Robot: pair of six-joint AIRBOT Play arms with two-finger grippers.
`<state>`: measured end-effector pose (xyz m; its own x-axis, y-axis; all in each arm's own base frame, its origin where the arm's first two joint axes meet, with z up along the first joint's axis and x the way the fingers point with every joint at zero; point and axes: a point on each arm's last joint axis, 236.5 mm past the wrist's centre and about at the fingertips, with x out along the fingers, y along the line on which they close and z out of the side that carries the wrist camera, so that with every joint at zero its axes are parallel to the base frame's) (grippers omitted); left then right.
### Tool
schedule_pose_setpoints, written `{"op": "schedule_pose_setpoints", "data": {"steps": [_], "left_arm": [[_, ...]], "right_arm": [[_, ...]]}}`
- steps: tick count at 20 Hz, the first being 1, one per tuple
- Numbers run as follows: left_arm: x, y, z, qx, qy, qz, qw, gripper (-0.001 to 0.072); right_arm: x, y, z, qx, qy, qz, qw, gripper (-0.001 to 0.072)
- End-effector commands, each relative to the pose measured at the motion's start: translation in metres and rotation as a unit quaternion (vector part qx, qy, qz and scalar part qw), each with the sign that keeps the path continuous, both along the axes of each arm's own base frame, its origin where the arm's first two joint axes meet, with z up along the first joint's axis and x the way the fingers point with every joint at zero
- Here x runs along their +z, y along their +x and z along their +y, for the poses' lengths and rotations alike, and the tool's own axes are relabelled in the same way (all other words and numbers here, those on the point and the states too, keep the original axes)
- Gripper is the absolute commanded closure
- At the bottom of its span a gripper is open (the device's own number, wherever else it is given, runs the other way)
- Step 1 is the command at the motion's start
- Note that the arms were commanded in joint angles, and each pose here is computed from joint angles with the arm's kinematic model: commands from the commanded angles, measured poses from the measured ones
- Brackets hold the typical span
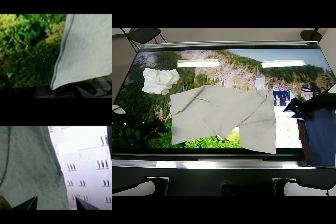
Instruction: Fold the shirts.
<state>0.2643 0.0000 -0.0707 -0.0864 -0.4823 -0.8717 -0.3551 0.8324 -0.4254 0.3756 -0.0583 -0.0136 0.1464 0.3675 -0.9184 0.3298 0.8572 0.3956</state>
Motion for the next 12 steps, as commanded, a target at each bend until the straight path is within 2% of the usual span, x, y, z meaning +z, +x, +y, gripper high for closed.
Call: {"op": "schedule_pose_setpoints", "data": {"steps": [1,7,8,9,11,12], "left_arm": [[-0.023,-0.029,-0.02,-0.001,-0.027,0.011,1.0,0.0224],[-0.037,-0.021,-0.038,0.006,-0.037,0.0,0.999,0.0238],[-0.039,-0.014,-0.041,0.014,-0.036,-0.007,0.999,0.0266],[-0.042,-0.009,-0.042,0.02,-0.03,-0.014,0.999,0.0307],[-0.045,-0.001,-0.042,0.03,-0.017,-0.022,0.999,0.0483],[-0.045,-0.001,-0.044,0.027,-0.016,-0.024,0.999,0.0594]], "right_arm": [[-0.01,-0.01,0.003,0.003,0.007,0.016,1.0,0.0156],[-0.011,-0.007,0.001,0.011,0.002,0.006,1.0,0.0155],[-0.011,-0.007,0.001,0.011,0.001,0.005,1.0,0.0155],[-0.011,-0.007,0.001,0.013,0.001,0.005,1.0,0.0156],[-0.011,-0.006,0.001,0.014,0.0,0.003,1.0,0.0156],[-0.011,-0.005,0.0,0.013,-0.001,0.0,1.0,0.0156]]}}
